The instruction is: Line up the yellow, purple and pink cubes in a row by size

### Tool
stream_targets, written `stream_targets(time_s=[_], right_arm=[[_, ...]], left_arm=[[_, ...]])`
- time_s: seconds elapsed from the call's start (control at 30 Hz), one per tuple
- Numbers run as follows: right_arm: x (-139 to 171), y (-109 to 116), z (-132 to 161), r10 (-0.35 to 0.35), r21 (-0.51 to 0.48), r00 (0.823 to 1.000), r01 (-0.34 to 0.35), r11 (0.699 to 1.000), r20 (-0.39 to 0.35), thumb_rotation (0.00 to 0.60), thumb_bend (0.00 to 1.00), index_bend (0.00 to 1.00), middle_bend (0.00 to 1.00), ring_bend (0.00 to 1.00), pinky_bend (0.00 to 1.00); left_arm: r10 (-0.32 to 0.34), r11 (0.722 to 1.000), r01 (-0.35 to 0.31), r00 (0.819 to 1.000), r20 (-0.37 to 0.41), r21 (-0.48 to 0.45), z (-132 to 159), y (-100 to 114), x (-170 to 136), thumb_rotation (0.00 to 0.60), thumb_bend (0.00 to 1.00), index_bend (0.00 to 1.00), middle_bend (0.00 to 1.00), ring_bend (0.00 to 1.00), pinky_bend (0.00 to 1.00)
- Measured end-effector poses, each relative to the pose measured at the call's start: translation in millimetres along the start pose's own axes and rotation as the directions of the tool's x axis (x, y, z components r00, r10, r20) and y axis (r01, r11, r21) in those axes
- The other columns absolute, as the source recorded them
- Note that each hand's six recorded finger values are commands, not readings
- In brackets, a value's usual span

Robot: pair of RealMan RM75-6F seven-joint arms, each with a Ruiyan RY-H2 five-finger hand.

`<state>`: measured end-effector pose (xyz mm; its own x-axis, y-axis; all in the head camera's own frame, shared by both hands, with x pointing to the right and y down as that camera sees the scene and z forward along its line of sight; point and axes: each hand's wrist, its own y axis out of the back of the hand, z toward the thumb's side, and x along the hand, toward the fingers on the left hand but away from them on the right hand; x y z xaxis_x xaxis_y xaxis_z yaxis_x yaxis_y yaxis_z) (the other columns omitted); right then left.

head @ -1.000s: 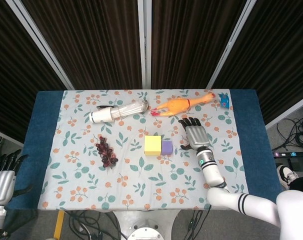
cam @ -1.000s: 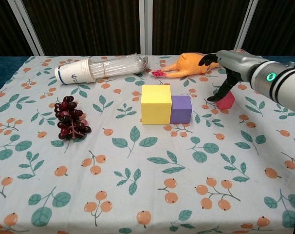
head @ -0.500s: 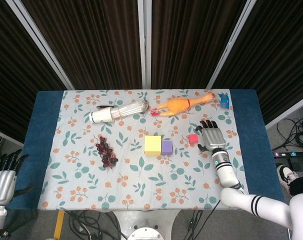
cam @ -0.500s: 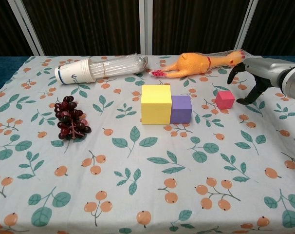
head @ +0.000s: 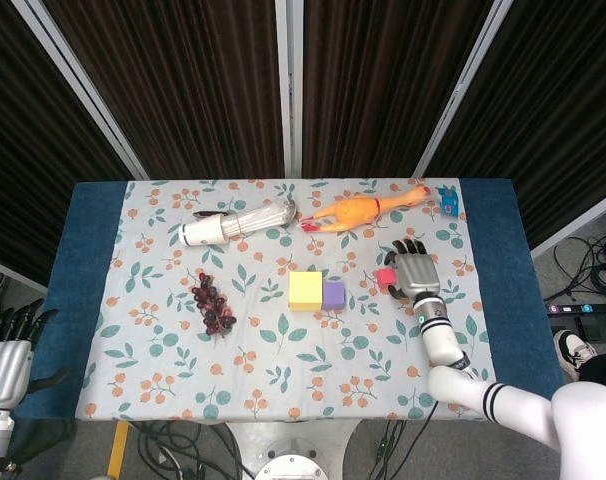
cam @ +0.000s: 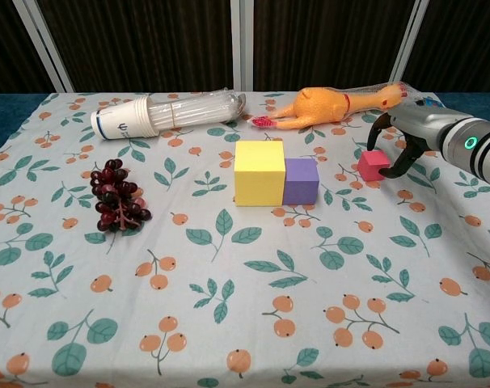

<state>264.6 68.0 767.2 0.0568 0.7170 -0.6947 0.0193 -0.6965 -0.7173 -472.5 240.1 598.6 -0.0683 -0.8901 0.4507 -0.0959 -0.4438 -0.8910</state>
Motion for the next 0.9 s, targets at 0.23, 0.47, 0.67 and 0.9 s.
stream_targets(time_s=[0.23, 0.47, 0.67, 0.9], right_arm=[[-3, 0, 0, -0.006, -0.011, 1.0, 0.006, 1.0, 0.013, 0.6, 0.29, 0.48, 0.13, 0.0, 0.0], [10, 5, 2, -0.012, -0.048, 1.0, 0.012, 0.999, -0.009, 0.6, 0.29, 0.49, 0.14, 0.0, 0.0], [30, 6, 17, 0.006, -0.1, 0.999, -0.011, 0.995, -0.05, 0.6, 0.29, 0.49, 0.14, 0.0, 0.0], [38, -1, 33, 0.033, -0.133, 0.998, -0.04, 0.99, -0.056, 0.6, 0.29, 0.49, 0.14, 0.0, 0.0]], left_arm=[[-0.002, 1.0, 0.002, 1.0, -0.005, -0.001, -2, 0, -1, 0.6, 0.16, 0.23, 0.16, 0.1, 0.05], [0.001, 1.0, -0.001, 1.0, 0.002, -0.001, -1, 0, 1, 0.6, 0.16, 0.23, 0.16, 0.1, 0.05], [0.003, 1.0, -0.003, 1.0, 0.007, -0.001, 0, 0, 2, 0.6, 0.16, 0.23, 0.16, 0.1, 0.05], [0.002, 1.0, -0.002, 1.0, 0.005, -0.006, -1, -1, 0, 0.6, 0.16, 0.23, 0.16, 0.1, 0.05]])
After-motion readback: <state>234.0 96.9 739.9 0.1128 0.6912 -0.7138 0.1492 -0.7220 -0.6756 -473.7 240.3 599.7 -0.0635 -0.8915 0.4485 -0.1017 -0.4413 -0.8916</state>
